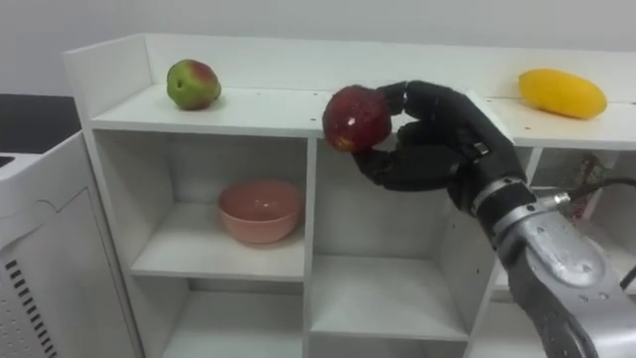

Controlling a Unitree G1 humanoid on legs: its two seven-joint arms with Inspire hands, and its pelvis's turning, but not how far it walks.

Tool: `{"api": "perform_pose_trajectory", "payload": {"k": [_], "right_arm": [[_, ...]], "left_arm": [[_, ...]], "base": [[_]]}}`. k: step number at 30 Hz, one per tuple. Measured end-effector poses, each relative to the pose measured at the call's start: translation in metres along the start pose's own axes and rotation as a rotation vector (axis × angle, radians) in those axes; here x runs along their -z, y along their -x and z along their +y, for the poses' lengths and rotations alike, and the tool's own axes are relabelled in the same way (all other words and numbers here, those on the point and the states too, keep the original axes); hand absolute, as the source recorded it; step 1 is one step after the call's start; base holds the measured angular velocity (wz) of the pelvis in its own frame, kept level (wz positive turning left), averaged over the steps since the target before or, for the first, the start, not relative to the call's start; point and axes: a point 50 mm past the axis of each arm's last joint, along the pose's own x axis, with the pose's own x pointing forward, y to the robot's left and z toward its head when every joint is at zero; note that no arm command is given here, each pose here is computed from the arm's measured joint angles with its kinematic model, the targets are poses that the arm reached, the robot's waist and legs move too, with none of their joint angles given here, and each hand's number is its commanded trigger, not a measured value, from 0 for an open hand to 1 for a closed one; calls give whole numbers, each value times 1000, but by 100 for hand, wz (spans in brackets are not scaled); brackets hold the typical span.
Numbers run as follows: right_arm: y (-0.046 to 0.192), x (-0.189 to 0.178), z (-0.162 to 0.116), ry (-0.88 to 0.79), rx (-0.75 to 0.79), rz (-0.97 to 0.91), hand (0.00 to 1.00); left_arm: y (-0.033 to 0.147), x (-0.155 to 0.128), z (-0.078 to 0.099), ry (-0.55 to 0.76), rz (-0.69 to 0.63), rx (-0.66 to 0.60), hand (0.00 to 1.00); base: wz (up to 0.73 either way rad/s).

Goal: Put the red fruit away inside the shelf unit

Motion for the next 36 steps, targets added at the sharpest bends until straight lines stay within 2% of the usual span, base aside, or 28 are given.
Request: {"api": "perform_pose_trajectory", "payload": {"k": [5, 9, 15, 18, 23, 28, 36], "right_arm": [[11, 10, 1, -31, 21, 29, 100], [26, 34, 2, -70, 42, 106, 100], [35, 58, 17, -220, 40, 155, 100], [48, 77, 20, -307, 57, 217, 100], [61, 102, 24, -352, 81, 315, 100], [71, 136, 24, -428, 161, 432, 100], [76, 176, 24, -491, 286, 575, 100]], "left_arm": [[0, 16, -6, 4, 24, -20, 0], [1, 30, -16, 7, 52, -27, 0], [0, 31, -24, 18, 37, -25, 0], [0, 37, -30, 61, 35, -33, 0], [0, 49, -38, 90, 71, -33, 0], [-3, 48, -52, 71, 80, -16, 0], [-6, 53, -56, 214, 114, -21, 0]], "base": [[-2], [-6], [-9], [0], [0], [3], [-6]]}}
